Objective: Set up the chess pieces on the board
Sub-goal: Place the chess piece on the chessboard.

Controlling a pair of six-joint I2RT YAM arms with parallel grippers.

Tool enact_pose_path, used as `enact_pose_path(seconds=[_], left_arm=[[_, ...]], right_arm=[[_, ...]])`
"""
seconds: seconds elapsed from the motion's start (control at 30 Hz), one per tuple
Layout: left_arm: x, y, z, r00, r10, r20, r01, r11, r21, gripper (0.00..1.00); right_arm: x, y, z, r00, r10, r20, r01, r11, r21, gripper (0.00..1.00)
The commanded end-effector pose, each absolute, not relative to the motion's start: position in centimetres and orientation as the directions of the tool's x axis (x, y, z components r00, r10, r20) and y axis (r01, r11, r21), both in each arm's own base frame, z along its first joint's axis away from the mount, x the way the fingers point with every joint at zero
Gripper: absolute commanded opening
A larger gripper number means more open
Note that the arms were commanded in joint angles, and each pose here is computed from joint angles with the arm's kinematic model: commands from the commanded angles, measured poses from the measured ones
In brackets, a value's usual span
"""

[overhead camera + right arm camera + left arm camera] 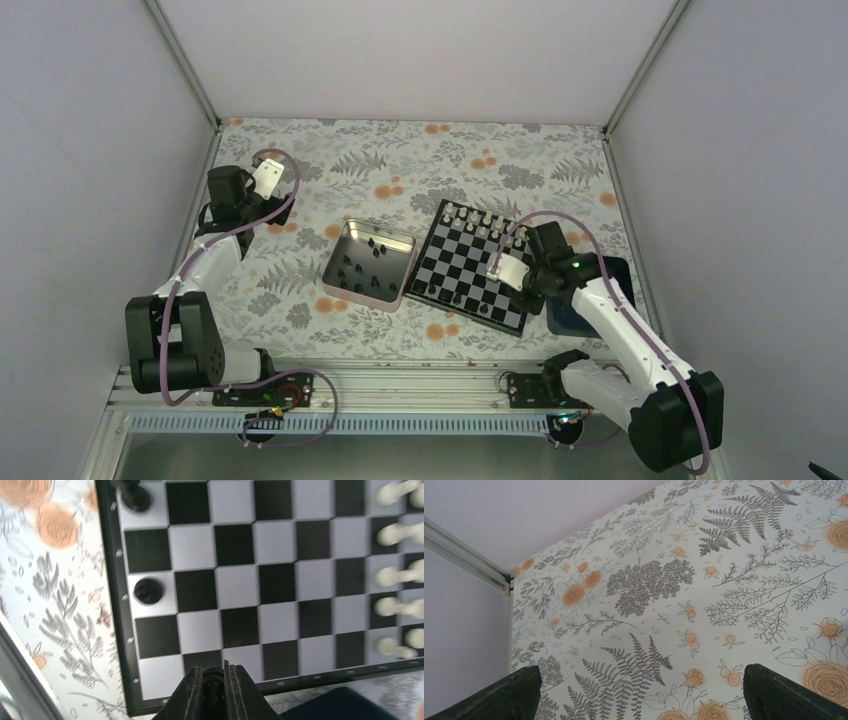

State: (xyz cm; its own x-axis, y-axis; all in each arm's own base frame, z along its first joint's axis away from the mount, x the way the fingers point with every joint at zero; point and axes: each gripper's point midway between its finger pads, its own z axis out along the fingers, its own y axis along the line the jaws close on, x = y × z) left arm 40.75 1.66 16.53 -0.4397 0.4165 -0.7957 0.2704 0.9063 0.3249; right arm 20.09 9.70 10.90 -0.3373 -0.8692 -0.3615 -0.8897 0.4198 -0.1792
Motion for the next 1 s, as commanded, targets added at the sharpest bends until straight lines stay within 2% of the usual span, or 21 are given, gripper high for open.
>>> enact_pose_path(seconds=[0.0,0.33,0.53,0.97], left_arm=[[40.8,1.9,17.1,-0.427,0.418,-0.802,0.262,0.906,0.333,1.00],[41.2,2.1,16.0,-0.454,0.425,-0.783,0.266,0.904,0.335,1.00],[41.1,1.9,15.8,-0.453,0.431,-0.780,0.281,0.900,0.334,1.00],[41.2,1.4,15.2,-0.466,0.441,-0.767,0.306,0.894,0.328,1.00]], right_arm=[[17.8,9.1,7.9,-0.295,-0.904,-0.309,-0.929,0.346,-0.127,0.06],[16.1,8.7,5.7,-0.252,-0.930,-0.269,-0.958,0.279,-0.067,0.07],[15.5,9.0,5.4,-0.219,-0.934,-0.283,-0.969,0.242,-0.049,0.06],[15.3,9.4,4.6,-0.218,-0.937,-0.273,-0.975,0.224,0.007,0.08]])
